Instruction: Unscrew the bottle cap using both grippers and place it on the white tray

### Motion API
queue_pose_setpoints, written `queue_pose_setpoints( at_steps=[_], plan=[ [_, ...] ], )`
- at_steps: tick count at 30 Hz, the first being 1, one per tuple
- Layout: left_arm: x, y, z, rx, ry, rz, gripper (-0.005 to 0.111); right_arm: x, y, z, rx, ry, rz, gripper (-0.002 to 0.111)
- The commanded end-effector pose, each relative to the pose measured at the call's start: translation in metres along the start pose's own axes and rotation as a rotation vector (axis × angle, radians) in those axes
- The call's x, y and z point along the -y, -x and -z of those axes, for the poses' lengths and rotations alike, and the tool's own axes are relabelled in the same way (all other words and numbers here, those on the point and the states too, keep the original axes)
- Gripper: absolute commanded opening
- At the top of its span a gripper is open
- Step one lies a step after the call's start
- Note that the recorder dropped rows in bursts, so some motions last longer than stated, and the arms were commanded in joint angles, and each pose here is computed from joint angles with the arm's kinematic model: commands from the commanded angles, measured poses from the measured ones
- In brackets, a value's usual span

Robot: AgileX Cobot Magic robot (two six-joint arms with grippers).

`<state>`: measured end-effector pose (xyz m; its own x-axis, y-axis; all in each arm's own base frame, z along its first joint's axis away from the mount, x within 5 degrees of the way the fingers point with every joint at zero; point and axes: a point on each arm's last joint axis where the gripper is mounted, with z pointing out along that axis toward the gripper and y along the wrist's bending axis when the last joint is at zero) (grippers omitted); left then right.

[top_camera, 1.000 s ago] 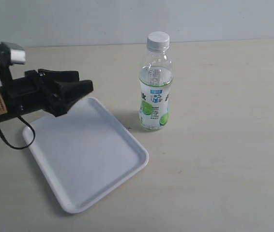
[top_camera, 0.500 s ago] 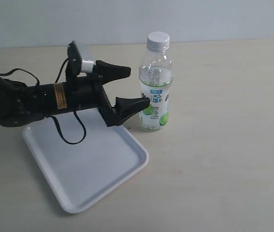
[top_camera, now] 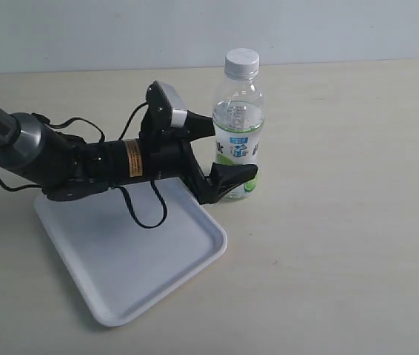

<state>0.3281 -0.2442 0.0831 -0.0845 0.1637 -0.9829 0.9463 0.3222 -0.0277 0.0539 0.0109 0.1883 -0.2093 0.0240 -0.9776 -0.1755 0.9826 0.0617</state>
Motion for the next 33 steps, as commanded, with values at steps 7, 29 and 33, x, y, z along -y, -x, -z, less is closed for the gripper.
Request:
queue_pose_setpoints(
  at_steps=[7,29,33],
  plan=[
    [0.007,-0.003,-0.024,0.031,0.005,0.026,0.105,0.0,0.0,0.0,0.014,0.001,0.01,0.0],
    [0.011,0.0,-0.023,0.03,-0.043,-0.042,0.001,0.0,-0.001,0.0,0.004,-0.001,0.017,0.0],
    [0.013,0.005,-0.022,0.008,-0.063,-0.133,0.001,0.0,-0.001,0.0,0.004,-0.003,0.023,0.0]
  ],
)
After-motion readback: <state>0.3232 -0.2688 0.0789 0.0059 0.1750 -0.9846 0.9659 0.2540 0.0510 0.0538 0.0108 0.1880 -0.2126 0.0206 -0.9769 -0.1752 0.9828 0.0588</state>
